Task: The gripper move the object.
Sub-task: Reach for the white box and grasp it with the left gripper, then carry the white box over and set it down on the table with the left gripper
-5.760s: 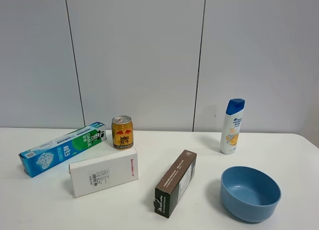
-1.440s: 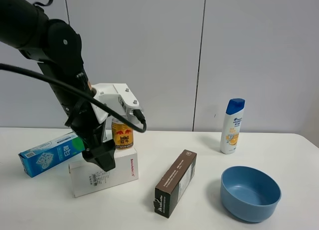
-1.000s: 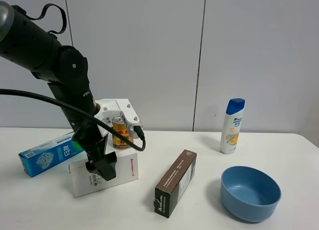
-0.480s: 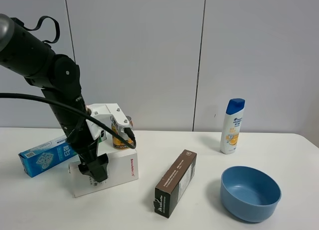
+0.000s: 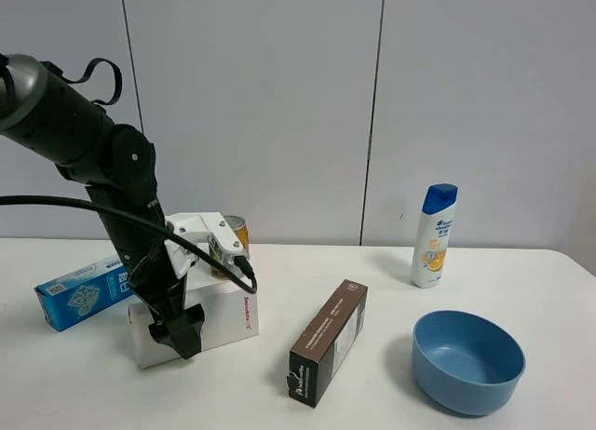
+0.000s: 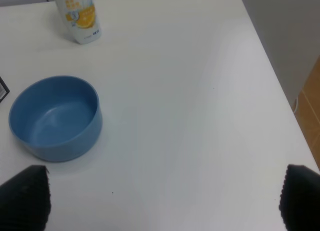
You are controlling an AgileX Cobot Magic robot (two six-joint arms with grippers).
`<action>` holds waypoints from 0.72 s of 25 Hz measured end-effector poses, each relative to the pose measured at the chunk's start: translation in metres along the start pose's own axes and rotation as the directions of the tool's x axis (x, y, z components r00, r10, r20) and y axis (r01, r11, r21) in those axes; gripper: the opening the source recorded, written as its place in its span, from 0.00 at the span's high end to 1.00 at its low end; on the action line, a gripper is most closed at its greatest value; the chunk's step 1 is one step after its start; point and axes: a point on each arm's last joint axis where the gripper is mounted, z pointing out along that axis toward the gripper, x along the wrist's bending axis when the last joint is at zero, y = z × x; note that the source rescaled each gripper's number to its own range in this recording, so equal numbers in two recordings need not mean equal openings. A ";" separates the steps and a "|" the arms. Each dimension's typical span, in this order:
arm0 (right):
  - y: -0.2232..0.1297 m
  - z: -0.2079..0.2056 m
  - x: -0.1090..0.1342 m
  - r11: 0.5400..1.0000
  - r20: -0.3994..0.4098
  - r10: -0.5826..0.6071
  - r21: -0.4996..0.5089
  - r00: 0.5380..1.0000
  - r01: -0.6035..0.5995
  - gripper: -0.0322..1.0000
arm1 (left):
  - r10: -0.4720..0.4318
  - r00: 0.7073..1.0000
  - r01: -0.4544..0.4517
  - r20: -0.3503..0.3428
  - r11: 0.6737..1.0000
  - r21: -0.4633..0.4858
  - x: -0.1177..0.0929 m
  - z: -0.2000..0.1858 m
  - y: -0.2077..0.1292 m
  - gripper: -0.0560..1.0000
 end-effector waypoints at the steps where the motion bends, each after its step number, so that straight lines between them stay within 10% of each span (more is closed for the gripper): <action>1: 0.000 0.000 0.000 1.000 0.000 0.000 0.000 1.000 0.000 0.00 | -0.001 1.000 0.001 0.003 1.000 0.003 0.000 0.001 0.000 0.00; 7: 0.000 0.000 0.000 1.000 0.000 0.001 0.000 1.000 -0.001 0.00 | -0.018 1.000 0.018 0.018 1.000 0.007 -0.002 0.008 -0.001 0.18; 12: 0.000 0.000 0.000 1.000 0.000 0.001 0.000 1.000 -0.001 0.00 | -0.032 0.999 0.032 0.016 0.999 0.002 -0.002 0.003 0.000 0.93; 18: 0.000 0.000 0.000 1.000 0.000 0.001 0.000 1.000 -0.001 0.00 | -0.064 0.998 0.063 -0.025 0.996 -0.058 0.003 -0.031 0.006 0.94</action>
